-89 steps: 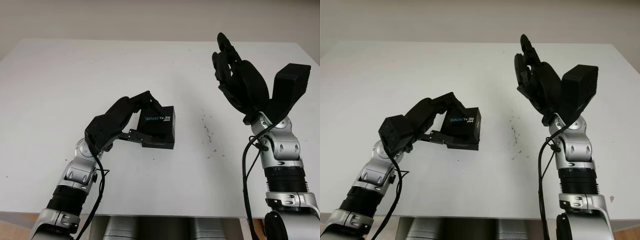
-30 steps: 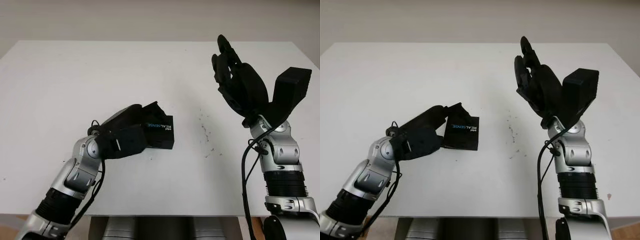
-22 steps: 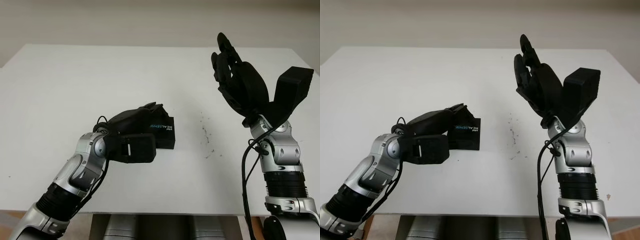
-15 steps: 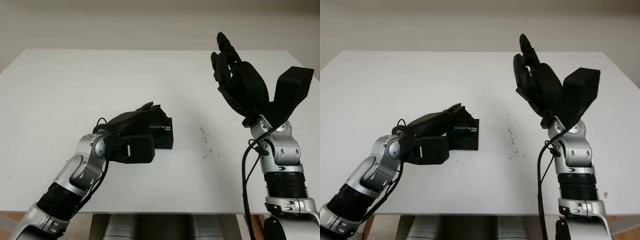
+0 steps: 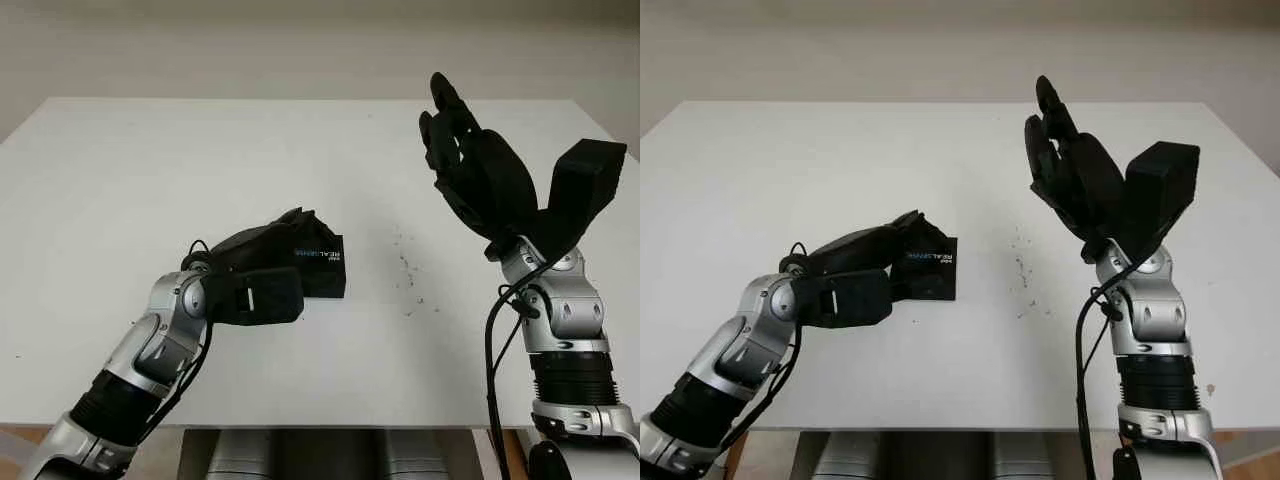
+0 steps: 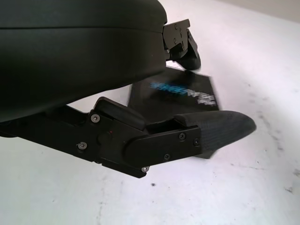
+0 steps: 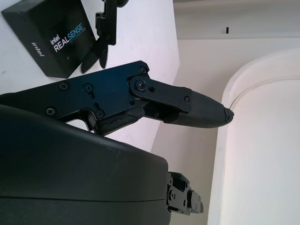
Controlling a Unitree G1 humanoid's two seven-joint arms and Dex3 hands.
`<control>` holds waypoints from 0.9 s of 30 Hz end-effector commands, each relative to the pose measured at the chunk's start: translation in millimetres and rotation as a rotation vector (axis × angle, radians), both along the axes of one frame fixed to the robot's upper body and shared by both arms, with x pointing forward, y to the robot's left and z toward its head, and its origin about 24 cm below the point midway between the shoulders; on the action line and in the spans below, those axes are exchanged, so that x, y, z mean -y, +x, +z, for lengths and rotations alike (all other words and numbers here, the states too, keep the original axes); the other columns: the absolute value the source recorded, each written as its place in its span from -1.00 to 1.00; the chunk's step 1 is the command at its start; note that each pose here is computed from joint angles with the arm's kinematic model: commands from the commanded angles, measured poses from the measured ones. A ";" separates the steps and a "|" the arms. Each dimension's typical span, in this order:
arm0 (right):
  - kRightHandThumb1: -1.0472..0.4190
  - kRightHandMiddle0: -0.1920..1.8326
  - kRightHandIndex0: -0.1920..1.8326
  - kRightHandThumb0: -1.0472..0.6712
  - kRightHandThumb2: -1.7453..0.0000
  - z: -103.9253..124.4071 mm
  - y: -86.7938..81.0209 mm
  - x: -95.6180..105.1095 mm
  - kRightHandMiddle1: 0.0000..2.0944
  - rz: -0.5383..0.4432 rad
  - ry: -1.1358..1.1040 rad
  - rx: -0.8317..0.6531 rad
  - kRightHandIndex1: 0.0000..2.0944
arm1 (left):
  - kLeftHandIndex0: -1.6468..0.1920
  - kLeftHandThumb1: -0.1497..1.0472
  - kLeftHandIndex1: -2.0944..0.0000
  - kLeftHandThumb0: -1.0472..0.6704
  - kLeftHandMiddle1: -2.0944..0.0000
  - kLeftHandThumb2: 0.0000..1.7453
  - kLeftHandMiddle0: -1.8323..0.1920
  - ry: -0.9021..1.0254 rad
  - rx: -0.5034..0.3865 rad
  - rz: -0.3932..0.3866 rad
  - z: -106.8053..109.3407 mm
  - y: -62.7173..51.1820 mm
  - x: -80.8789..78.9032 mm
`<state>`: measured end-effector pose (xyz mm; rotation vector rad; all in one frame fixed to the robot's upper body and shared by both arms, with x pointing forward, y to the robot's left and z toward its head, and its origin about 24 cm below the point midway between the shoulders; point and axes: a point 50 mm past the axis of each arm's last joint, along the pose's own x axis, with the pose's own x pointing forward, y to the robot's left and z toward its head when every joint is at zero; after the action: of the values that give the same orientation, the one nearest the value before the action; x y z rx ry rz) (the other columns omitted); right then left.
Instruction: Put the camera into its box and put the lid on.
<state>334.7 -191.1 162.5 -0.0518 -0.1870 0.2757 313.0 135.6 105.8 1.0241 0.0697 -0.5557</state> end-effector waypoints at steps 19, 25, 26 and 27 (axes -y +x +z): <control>-1.00 -1.00 -1.00 -0.58 0.19 -1.0 -8.2 -6.3 -1.00 0.009 -0.002 0.030 -1.00 | 1.00 1.00 1.00 -0.70 1.00 -0.17 1.00 -0.474 0.187 0.309 27.2 13.4 -32.0; -1.00 -1.00 -1.00 -0.56 0.20 -10.1 -9.1 -9.8 -1.00 0.004 0.014 0.015 -1.00 | 1.00 1.00 1.00 -0.70 1.00 -0.18 1.00 -0.652 0.223 0.320 34.8 18.7 -42.1; -1.00 -1.00 -1.00 -0.56 0.20 -12.4 -9.2 -10.8 -1.00 0.004 0.017 0.012 -1.00 | 1.00 1.00 1.00 -0.69 1.00 -0.18 1.00 -0.697 0.228 0.317 36.3 19.6 -44.1; -1.00 -1.00 -1.00 -0.57 0.21 -13.7 -9.3 -11.4 -1.00 0.004 0.018 0.012 -1.00 | 1.00 1.00 1.00 -0.69 1.00 -0.19 1.00 -0.723 0.232 0.316 37.0 20.3 -45.5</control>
<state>326.4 -180.7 152.8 -0.0403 -0.2018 0.2802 330.3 180.2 134.2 0.3837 -0.1256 -0.1465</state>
